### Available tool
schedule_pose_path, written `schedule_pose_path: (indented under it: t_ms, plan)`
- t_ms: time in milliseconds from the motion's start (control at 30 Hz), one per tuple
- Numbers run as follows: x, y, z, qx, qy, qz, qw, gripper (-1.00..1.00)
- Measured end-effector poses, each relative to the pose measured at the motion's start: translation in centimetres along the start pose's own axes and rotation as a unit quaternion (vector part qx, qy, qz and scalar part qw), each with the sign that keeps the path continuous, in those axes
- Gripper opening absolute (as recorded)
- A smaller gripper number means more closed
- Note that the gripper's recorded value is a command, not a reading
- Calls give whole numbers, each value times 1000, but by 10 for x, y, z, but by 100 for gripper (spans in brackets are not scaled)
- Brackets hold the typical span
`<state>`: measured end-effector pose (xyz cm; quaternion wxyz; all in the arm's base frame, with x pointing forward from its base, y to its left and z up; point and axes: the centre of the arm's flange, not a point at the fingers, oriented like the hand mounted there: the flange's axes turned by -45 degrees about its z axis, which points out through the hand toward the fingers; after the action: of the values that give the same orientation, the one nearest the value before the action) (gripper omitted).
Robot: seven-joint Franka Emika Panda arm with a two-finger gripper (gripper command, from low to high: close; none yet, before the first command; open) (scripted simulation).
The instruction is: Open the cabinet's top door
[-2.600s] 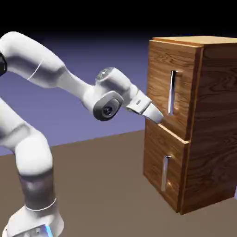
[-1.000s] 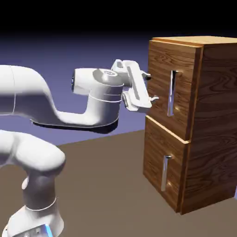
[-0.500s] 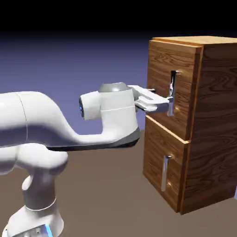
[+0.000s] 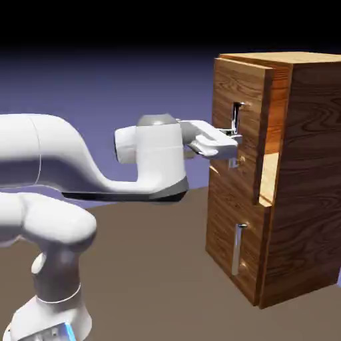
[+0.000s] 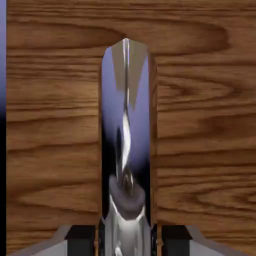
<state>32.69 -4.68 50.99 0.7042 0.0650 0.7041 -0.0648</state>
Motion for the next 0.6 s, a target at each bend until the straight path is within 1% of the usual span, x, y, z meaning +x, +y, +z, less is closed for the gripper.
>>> schedule_pose_path:
  t_ms: [300, 600]
  plan:
    - [0, 39, -49, 114, 0, 0, 993, -100]
    - [0, 82, -83, 214, 0, 0, 977, -100]
